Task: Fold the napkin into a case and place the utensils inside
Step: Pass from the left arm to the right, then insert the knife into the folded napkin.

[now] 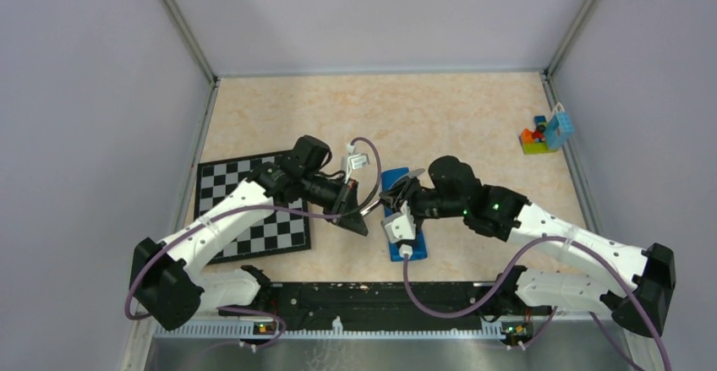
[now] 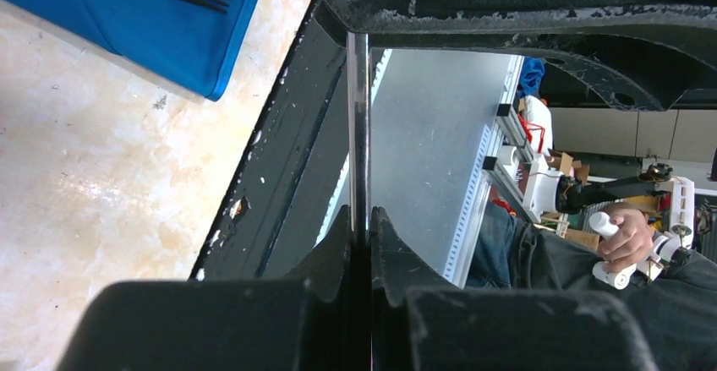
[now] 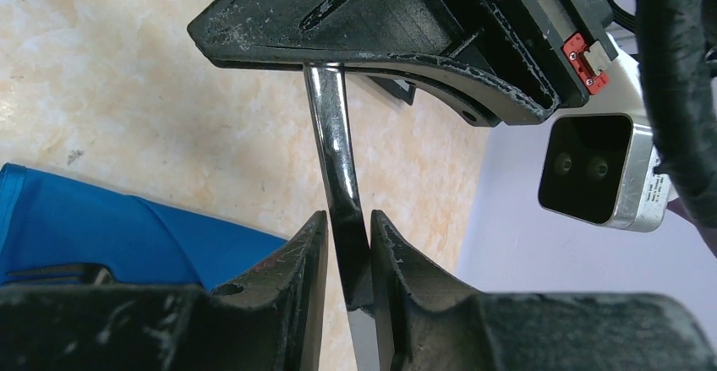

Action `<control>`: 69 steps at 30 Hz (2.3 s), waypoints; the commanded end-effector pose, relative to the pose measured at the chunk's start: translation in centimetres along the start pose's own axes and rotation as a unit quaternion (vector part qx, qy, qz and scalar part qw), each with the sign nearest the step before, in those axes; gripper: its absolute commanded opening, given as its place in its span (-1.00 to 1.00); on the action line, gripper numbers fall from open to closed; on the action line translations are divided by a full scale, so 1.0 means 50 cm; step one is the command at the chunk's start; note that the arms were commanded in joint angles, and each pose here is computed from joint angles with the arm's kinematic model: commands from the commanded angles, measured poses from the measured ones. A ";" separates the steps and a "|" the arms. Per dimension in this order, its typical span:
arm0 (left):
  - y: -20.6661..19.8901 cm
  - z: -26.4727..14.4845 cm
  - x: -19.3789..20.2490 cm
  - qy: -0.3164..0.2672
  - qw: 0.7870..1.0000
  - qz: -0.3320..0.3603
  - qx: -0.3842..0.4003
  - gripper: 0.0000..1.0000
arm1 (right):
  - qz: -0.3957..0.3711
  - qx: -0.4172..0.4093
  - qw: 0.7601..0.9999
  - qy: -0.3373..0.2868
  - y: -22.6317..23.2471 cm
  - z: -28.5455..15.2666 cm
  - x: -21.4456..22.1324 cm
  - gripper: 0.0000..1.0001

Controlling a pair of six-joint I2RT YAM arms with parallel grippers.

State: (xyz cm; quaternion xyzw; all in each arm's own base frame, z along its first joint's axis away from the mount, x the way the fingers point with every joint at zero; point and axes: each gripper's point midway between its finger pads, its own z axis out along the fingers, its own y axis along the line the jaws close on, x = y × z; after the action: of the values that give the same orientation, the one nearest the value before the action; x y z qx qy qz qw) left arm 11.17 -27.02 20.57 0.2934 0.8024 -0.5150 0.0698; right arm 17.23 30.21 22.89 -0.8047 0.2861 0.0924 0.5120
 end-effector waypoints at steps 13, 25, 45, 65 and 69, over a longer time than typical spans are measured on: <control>-0.022 -0.008 -0.029 -0.029 0.999 0.041 0.019 -0.34 | 0.125 0.024 0.992 0.023 0.032 0.018 0.004 -1.00; 0.159 -0.138 -0.129 -0.259 0.951 -0.049 -0.160 0.70 | 0.657 0.174 0.717 0.154 0.170 -0.049 0.063 -1.00; 0.125 0.152 -0.008 -0.263 0.958 -0.108 -0.028 -0.75 | 0.808 0.232 0.441 0.313 0.359 -0.020 0.065 -1.00; 0.198 0.262 0.030 -0.202 0.962 -0.170 -0.068 -1.00 | 0.769 0.260 0.489 0.320 0.339 0.031 0.099 -1.00; 0.205 0.274 0.031 -0.191 0.965 -0.162 -0.079 -1.00 | 0.760 0.260 0.502 0.323 0.332 0.043 0.102 -1.00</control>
State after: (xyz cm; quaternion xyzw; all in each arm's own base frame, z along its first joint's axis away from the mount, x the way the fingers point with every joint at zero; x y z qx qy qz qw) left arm 12.03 -33.52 3.90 0.0316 0.8655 -0.4802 0.1387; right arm 11.14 22.46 4.83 -0.0745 0.9577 0.0754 0.2676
